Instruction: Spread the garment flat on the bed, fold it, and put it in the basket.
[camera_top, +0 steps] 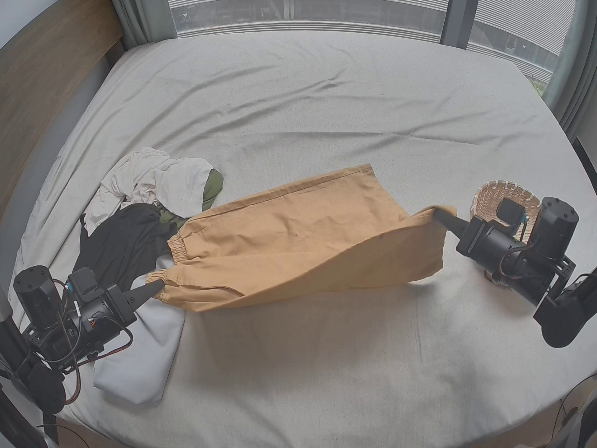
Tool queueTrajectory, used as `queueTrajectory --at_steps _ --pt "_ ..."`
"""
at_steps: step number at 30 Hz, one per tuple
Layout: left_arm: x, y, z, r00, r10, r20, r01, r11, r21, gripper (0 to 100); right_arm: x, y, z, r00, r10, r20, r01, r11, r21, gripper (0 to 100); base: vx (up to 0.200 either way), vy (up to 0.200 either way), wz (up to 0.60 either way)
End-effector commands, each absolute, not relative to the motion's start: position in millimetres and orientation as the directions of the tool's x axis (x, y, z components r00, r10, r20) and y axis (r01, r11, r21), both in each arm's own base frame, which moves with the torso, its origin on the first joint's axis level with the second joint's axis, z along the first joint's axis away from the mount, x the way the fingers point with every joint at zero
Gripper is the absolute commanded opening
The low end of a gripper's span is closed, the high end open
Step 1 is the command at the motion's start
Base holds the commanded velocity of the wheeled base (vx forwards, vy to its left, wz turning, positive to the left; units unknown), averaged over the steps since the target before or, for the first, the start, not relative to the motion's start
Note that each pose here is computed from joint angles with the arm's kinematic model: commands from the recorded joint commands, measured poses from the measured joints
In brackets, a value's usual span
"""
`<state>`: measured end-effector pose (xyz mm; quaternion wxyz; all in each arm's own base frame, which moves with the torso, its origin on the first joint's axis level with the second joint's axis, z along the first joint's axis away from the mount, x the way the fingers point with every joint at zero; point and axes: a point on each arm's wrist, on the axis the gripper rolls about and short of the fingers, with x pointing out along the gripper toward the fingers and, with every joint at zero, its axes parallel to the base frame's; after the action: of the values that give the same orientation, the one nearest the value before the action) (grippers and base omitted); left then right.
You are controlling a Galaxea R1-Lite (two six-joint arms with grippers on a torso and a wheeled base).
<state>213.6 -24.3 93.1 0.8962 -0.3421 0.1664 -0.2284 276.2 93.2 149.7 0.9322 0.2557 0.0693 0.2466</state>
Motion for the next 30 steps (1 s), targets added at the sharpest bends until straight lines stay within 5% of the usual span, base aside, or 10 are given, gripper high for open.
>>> queueTrajectory --at_steps 1,30 --pt "214 -24 94 0.846 -0.516 -0.137 0.295 0.666 -0.685 0 287 94 161 0.867 0.498 0.027 -0.442 0.742 0.505 0 0.0 0.0 0.0" --pt "258 -25 82 0.9 -0.413 -0.141 0.195 0.67 -0.716 0 370 111 155 0.861 0.507 0.036 -0.453 0.733 0.507 0 0.0 0.0 0.0"
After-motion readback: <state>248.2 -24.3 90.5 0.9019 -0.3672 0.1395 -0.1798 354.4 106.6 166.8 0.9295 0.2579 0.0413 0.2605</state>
